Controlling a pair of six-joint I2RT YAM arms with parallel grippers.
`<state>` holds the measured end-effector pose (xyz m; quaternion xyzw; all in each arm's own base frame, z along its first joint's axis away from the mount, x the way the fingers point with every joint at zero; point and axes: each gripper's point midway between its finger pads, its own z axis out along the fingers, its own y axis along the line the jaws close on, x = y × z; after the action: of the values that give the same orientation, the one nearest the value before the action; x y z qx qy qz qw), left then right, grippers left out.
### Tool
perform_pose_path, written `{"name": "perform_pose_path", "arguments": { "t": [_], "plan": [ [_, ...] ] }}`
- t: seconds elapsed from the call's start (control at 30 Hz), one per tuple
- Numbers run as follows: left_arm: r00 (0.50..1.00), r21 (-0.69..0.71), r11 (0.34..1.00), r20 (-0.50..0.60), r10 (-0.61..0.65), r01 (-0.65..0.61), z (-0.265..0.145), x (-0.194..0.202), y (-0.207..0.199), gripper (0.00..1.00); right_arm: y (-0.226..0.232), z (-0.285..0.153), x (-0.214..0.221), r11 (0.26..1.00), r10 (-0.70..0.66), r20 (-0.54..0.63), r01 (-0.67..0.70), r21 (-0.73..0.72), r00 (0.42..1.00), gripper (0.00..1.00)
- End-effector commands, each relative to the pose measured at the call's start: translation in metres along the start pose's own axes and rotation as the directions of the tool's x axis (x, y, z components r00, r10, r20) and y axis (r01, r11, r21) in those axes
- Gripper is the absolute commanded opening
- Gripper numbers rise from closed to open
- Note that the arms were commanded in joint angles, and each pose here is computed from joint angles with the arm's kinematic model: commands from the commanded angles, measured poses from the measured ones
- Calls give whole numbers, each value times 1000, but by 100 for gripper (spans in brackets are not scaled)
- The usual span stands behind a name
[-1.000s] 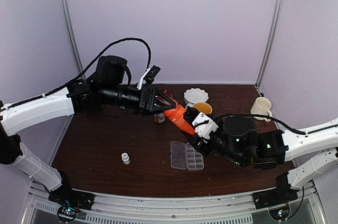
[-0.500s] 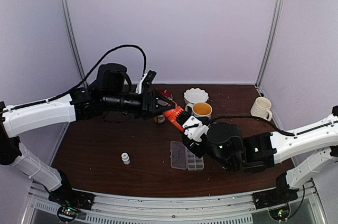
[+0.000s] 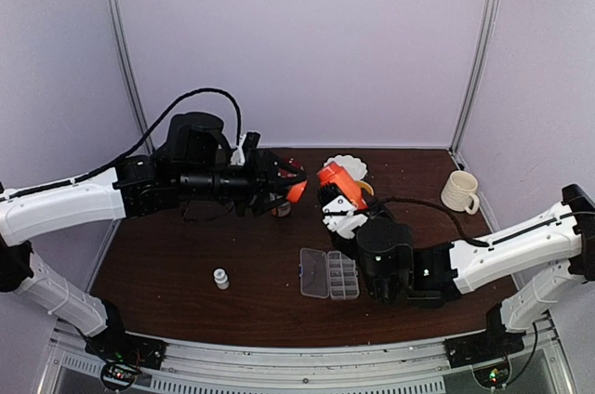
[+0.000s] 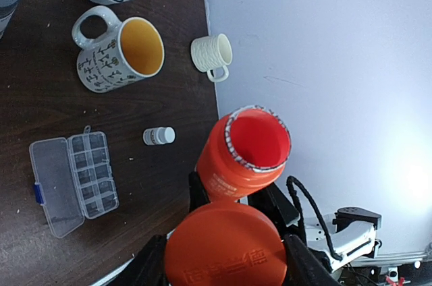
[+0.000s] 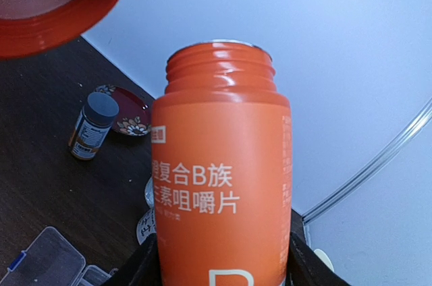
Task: Sort the pills into containers
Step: Unscrew the lid of the pill bottle from the pill bottle, then place the lid of the pill bottle at the center of the board.
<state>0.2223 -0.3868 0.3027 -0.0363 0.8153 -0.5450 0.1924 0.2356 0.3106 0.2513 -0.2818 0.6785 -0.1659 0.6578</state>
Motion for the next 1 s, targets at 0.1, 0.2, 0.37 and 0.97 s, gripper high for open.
{"name": "perform_pose_path", "arguments": {
  "t": [0.1, 0.2, 0.37, 0.97],
  "plan": [
    [979, -6, 1000, 204, -2, 4, -33, -30, -8, 0, -10, -5, 2, 993, 114, 34, -115, 7, 993, 0],
    [955, -64, 993, 275, 113, -99, -47, -42, -2, 0, -12, -9, 5, 982, 187, 47, -185, -49, 981, 0],
    [889, -231, 940, 329, 317, -250, -73, -57, 17, 0, -13, -17, 9, 956, 266, 41, -258, -137, 963, 0],
    [715, -415, 866, 513, 475, -277, -174, -80, 75, 0, -17, -57, 71, 785, 470, -139, -485, -387, 872, 0]
  ]
}}
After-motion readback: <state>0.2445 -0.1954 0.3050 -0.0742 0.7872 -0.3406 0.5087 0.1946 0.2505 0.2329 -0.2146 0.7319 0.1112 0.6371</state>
